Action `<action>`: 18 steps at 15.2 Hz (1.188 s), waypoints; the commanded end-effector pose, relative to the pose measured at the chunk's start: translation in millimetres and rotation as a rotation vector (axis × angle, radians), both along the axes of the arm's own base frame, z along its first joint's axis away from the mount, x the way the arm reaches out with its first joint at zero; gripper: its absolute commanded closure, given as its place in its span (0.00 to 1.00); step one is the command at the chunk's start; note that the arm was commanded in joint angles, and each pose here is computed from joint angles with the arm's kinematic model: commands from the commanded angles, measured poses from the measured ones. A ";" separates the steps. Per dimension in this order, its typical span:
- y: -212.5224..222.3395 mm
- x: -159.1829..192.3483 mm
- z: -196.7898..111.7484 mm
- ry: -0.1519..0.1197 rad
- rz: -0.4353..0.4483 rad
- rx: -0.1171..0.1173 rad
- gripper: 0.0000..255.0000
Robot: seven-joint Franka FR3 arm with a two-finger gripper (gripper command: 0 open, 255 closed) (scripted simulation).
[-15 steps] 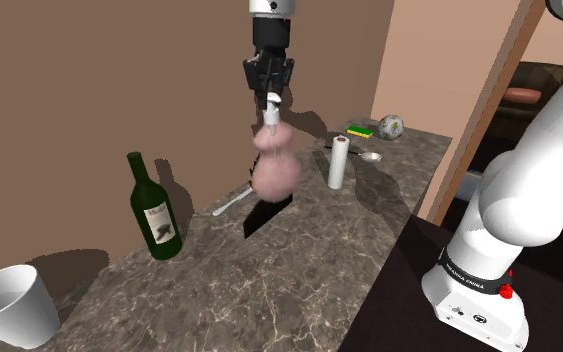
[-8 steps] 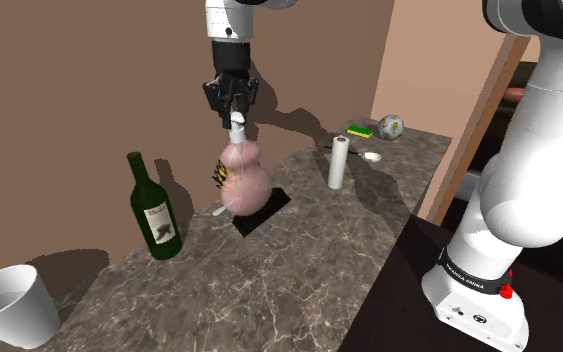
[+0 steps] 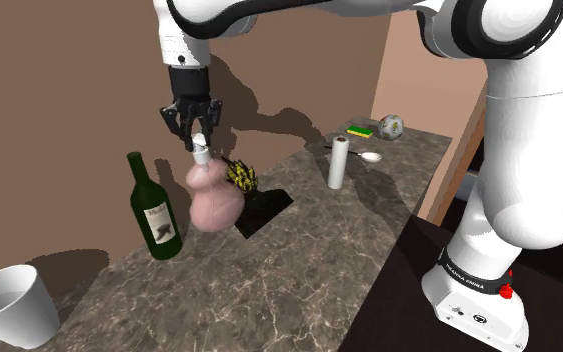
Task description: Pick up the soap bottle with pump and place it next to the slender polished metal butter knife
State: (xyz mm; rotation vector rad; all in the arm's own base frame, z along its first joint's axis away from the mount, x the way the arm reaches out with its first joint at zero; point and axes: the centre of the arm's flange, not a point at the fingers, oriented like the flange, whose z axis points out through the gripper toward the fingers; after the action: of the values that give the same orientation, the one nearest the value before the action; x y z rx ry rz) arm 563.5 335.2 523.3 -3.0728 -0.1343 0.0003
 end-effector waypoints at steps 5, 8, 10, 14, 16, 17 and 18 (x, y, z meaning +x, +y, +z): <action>5.4 0.5 -31.9 -0.002 -0.001 0.001 1.00; 5.4 0.5 -47.7 -0.002 -0.001 0.001 1.00; 5.4 0.5 -58.3 -0.002 -0.001 0.001 1.00; 5.4 0.5 -63.8 -0.002 -0.001 0.001 1.00; 5.4 0.5 -63.8 -0.002 -0.001 0.001 1.00; 5.4 0.5 -63.8 -0.002 -0.001 0.001 1.00; 5.4 0.5 -63.8 -0.002 -0.001 0.001 1.00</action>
State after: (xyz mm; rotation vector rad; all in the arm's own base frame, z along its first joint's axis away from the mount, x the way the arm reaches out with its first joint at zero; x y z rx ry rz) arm 563.8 340.9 459.6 -3.0718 -0.1342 -0.0030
